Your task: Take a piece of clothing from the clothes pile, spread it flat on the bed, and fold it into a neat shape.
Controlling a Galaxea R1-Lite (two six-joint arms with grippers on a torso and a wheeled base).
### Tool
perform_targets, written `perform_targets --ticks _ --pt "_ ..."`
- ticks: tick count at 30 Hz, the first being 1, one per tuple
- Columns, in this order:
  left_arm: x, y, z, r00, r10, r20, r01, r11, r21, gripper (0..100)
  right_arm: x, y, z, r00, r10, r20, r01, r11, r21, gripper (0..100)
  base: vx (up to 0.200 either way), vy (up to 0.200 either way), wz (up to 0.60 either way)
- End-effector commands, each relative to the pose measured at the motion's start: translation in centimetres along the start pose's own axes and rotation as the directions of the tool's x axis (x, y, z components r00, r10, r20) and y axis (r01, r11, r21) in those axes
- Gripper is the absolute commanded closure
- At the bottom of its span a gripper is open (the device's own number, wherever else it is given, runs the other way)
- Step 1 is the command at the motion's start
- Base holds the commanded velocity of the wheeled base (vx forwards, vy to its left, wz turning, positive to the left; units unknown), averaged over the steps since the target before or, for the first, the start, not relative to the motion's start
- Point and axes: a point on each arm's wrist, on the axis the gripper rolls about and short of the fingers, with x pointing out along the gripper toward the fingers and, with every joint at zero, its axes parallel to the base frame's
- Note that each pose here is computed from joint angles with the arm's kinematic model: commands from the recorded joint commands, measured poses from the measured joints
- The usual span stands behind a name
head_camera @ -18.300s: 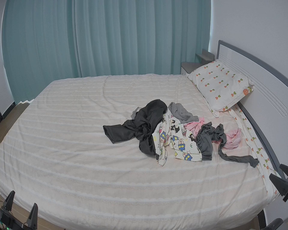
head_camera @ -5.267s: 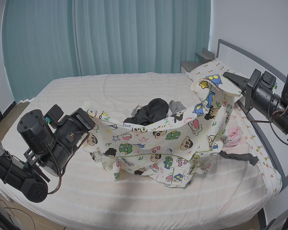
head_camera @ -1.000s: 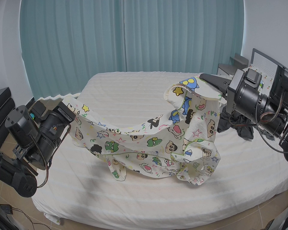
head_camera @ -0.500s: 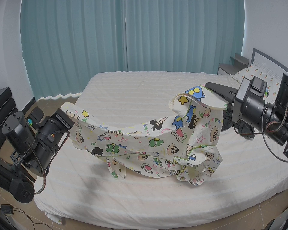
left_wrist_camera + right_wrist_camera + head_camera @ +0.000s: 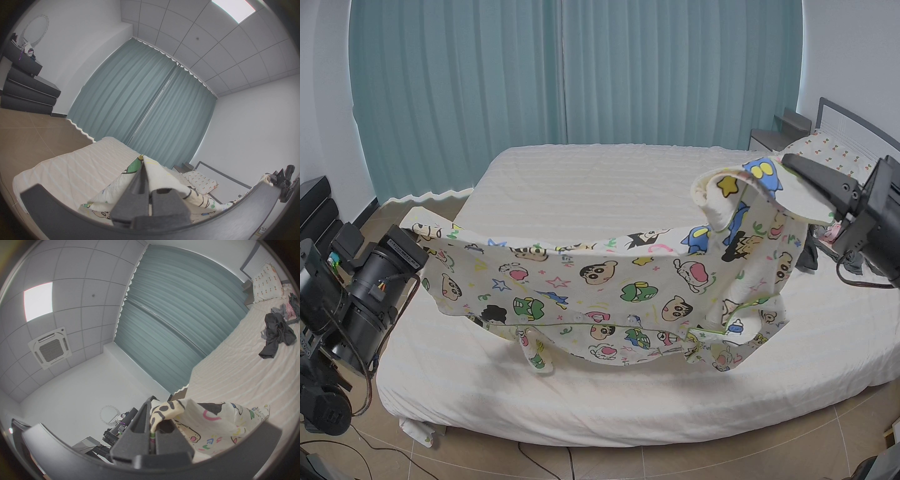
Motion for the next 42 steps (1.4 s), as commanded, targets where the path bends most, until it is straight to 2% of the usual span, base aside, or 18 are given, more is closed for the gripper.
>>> perform_targets --ticks 1,8,17,22,28,31,33,36,42 --pt "-1.5 -0.4 1.6 0.998 -0.029 0.052 0.030 0.999 -0.015 100 -2.6 2.2 0.7 0.995 0.089 0.034 -0.088 0.996 -0.024 100 -0.200 0.000 0.00" --pt "-2.5 -0.3 1.9 0.998 -0.036 0.058 0.034 0.999 0.029 100 -3.7 2.5 0.5 0.993 0.111 0.027 -0.110 0.994 -0.028 100 -0.029 0.000 0.00" --pt "-2.6 -0.2 1.9 0.998 -0.035 0.054 0.034 0.999 0.031 100 -3.7 2.5 0.6 0.993 0.121 0.018 -0.120 0.992 -0.031 100 0.000 0.000 0.00" --pt "-3.4 0.2 0.1 0.999 -0.032 -0.036 0.033 0.999 0.040 100 -2.1 0.1 0.4 1.000 0.022 0.006 -0.022 0.999 -0.033 100 0.000 0.000 0.00" --pt "-3.4 0.7 -1.4 0.994 -0.010 -0.105 0.015 0.998 0.055 100 -1.2 -1.4 0.1 0.999 -0.036 -0.016 0.035 0.999 -0.028 100 0.000 0.000 0.00" --pt "-2.8 1.3 -2.9 0.987 0.026 -0.160 -0.015 0.997 0.071 100 -0.9 -2.6 -0.3 0.996 -0.079 -0.031 0.078 0.997 -0.025 100 0.000 0.000 0.00" --pt "-2.6 1.3 -3.0 0.986 0.027 -0.166 -0.016 0.997 0.071 100 -0.7 -2.8 -0.4 0.996 -0.087 -0.033 0.087 0.996 -0.025 100 0.000 0.000 0.00" --pt "-1.1 1.3 -4.0 0.982 0.045 -0.186 -0.030 0.996 0.082 100 0.0 -4.3 -0.5 0.989 -0.142 -0.042 0.141 0.990 -0.025 100 0.067 0.000 0.00" --pt "1.8 0.5 -4.5 0.987 0.034 -0.157 -0.023 0.997 0.074 100 1.1 -6.1 -0.3 0.982 -0.189 -0.028 0.189 0.982 -0.027 100 0.200 0.000 0.00"
